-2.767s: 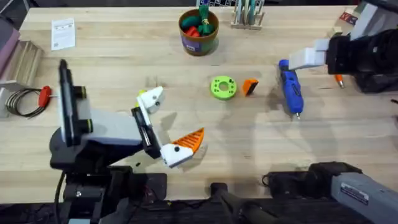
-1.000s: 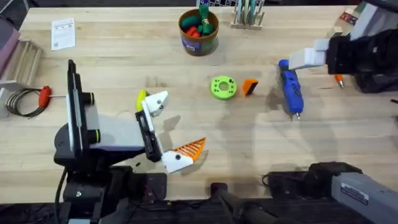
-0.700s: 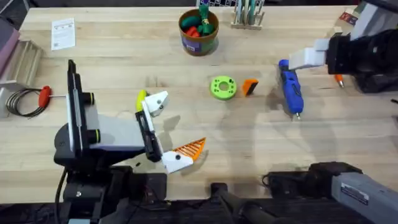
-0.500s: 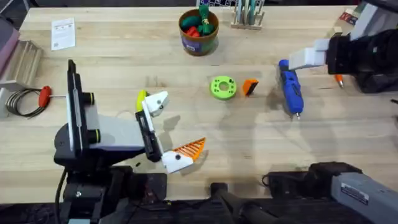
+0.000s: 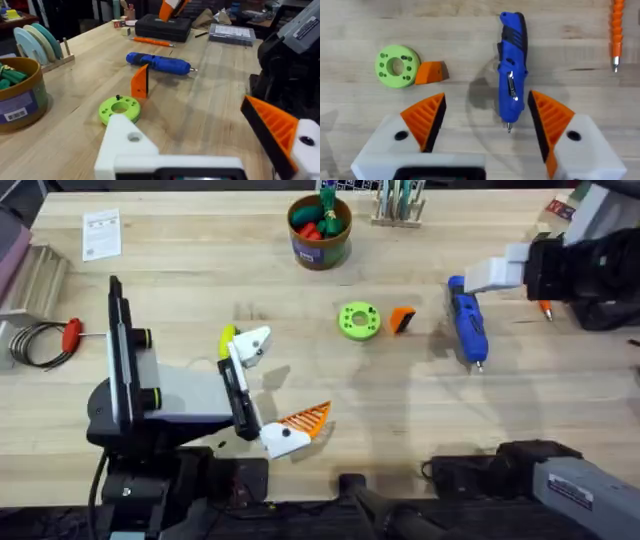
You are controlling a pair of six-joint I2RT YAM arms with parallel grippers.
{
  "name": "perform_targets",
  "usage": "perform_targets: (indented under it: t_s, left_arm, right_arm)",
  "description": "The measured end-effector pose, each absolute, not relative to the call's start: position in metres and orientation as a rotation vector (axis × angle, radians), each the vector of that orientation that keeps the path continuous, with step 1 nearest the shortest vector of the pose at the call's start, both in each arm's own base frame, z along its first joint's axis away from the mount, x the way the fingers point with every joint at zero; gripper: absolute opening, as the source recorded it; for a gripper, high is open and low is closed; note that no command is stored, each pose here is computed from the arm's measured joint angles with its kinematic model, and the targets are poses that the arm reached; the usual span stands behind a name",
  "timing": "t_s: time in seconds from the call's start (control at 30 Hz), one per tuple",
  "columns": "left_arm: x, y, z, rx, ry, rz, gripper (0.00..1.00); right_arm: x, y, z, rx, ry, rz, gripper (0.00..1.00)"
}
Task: Pick up the gripper from the table and insert it into the empty holder that is missing its gripper. Then pick up a screw, insert it into the mounting hole, and use the screwdriver to tighten it. Finally, clean up the table by picking up the vegetable and placing it into the bucket.
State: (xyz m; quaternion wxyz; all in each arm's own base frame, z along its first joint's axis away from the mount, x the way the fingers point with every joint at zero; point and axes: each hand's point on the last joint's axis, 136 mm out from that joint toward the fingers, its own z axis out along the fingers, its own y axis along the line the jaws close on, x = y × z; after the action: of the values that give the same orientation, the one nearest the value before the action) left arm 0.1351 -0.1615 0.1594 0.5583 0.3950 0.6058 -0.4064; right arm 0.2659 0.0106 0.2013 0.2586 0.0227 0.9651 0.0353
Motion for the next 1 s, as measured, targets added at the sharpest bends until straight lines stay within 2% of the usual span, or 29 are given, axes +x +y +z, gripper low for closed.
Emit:
perform_targets:
  t_s: [0.27, 0.47, 0.7, 1.0]
  left_arm:
    - [0.135, -0.162, 0.159, 0.932, 1.429, -0.959, 0.985]
    - [0.135, -0.162, 0.159, 0.932, 1.429, -0.959, 0.985]
    - [0.135, -0.162, 0.159, 0.932, 1.429, -0.960, 0.986]
    - [0.135, -0.162, 0.159, 0.933, 1.428, -0.961, 0.985]
  right_arm:
    - [0.261, 0.041, 0.211, -0.030, 2.719, 0.140, 0.992]
    - [0.278, 0.079, 0.211, -0.118, 2.793, 0.178, 0.993]
    - [0.280, 0.117, 0.184, -0.285, 2.894, 0.174, 0.993]
    - [0.286, 0.124, 0.151, -0.387, 2.987, 0.132, 0.993]
